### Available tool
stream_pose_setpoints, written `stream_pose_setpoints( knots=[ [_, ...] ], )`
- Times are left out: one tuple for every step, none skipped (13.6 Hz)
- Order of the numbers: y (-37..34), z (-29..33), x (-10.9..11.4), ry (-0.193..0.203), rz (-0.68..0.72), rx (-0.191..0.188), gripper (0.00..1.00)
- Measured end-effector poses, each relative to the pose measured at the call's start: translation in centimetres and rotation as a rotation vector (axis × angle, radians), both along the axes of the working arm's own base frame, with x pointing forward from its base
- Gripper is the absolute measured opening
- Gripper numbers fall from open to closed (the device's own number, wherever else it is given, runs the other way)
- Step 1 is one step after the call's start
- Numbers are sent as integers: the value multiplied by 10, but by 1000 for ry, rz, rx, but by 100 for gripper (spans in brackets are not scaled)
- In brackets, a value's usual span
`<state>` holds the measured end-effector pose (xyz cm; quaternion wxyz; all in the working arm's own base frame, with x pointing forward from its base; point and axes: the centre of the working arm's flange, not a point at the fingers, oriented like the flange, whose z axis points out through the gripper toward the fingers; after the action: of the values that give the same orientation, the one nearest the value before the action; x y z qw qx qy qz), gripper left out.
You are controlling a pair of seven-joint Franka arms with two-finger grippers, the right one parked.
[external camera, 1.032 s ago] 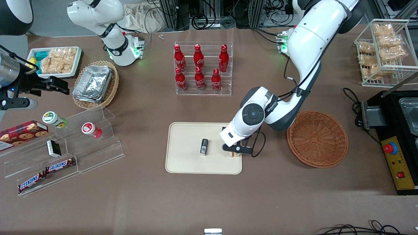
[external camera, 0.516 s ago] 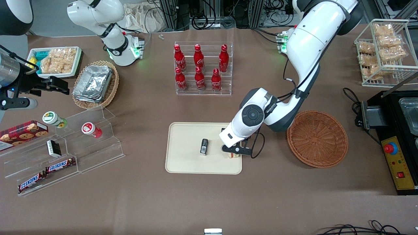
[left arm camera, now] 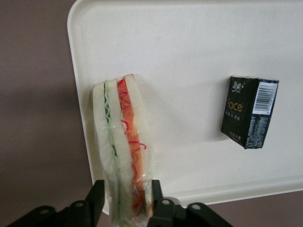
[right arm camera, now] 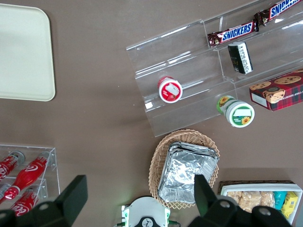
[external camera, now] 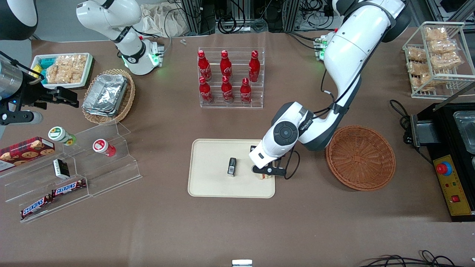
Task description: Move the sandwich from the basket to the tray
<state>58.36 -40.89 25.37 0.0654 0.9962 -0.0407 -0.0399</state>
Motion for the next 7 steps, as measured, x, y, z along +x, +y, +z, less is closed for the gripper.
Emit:
stream_pose_setpoints(
  knots=[
    [0,0,0,4,8,3,63],
    [1,0,-1,13,11,10,72],
    [3,3,-1,29,12,24,82],
    [6,9,0,50,17,36,92],
    [11,21,3,71,28,41,100],
    [20,37,6,91,33,45,100],
    [31,57,10,111,26,42,100]
  ],
)
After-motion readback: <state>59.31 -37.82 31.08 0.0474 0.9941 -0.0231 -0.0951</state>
